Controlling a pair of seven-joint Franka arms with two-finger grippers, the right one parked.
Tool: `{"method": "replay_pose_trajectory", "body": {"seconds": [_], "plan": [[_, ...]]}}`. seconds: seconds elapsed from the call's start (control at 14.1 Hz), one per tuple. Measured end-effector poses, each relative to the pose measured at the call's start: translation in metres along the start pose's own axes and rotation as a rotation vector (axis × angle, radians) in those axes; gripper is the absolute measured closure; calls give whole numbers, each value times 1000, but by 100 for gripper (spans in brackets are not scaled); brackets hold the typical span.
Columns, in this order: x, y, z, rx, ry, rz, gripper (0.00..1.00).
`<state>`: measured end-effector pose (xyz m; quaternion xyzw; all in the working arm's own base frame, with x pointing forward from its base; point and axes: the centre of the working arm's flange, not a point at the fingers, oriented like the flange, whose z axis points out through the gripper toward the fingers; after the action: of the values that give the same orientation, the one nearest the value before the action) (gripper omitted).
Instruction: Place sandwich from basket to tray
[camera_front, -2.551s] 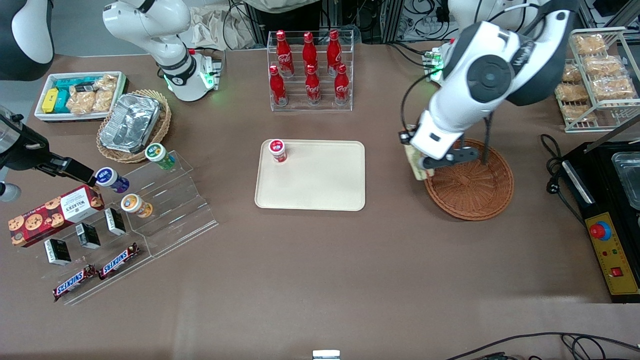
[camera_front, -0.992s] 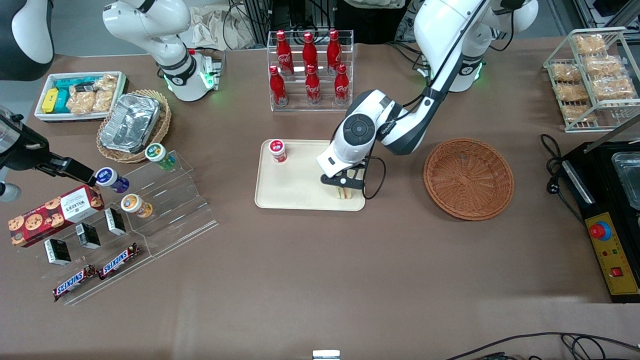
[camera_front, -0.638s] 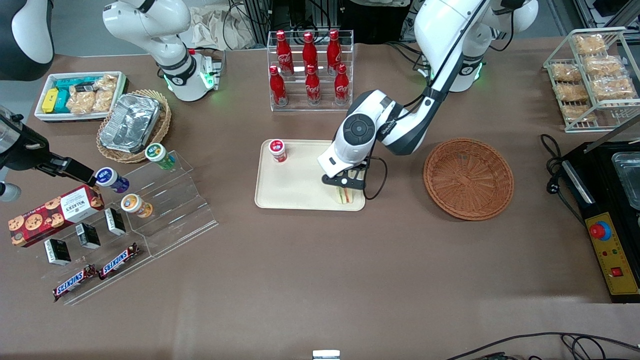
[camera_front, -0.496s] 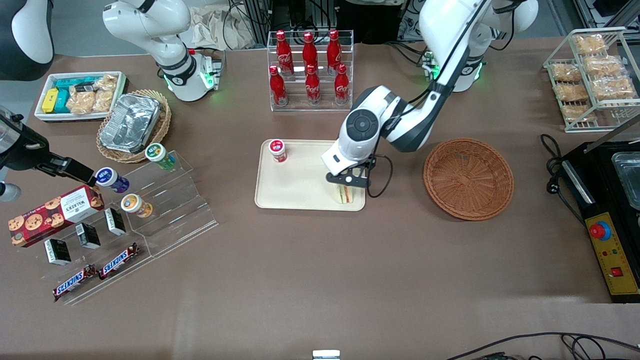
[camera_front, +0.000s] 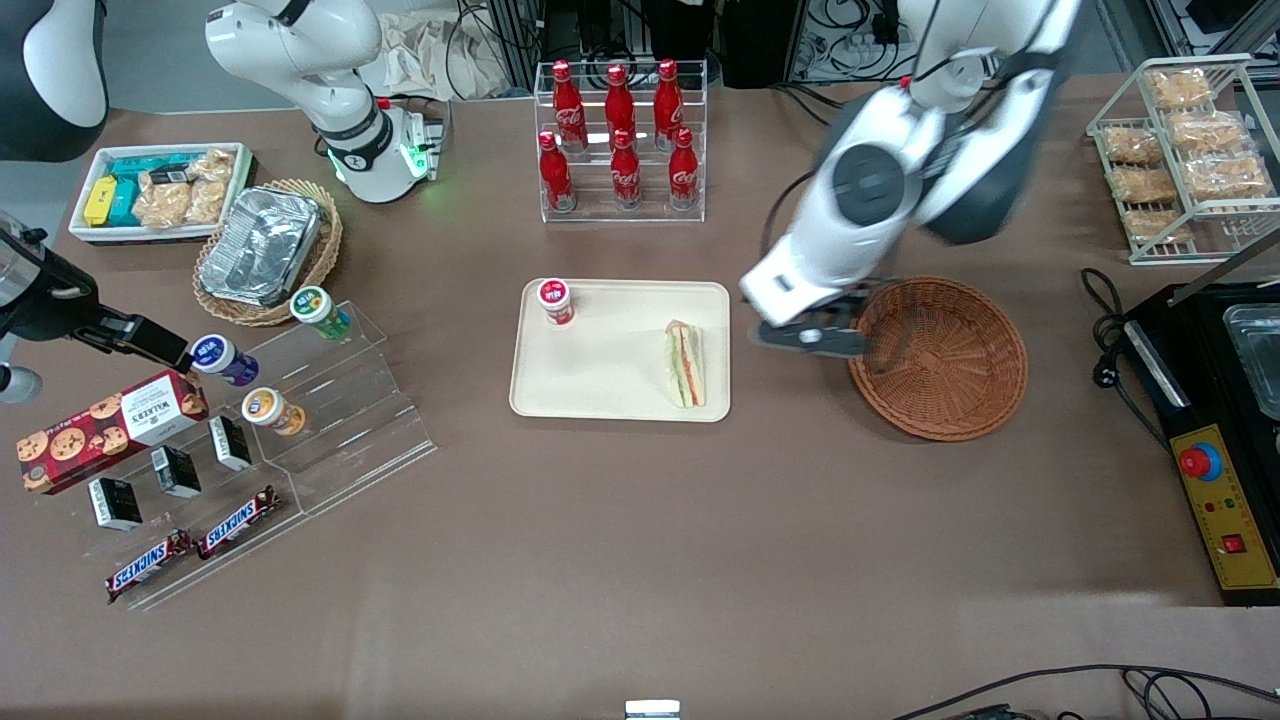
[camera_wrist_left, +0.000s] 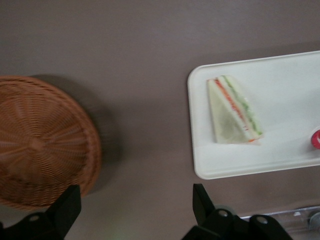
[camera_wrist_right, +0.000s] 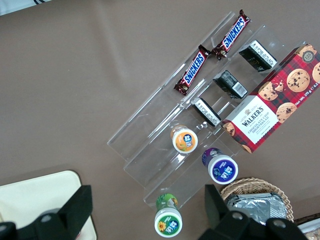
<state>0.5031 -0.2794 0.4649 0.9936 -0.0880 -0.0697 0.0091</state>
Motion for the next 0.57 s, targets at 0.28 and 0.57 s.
{"method": "replay_pose_trajectory", "body": {"seconds": [0.28,0.57], "plan": [[-2,-101,-56,-18,-9,-20,0],[-5,-171,-81,3,27,-121,0]]}}
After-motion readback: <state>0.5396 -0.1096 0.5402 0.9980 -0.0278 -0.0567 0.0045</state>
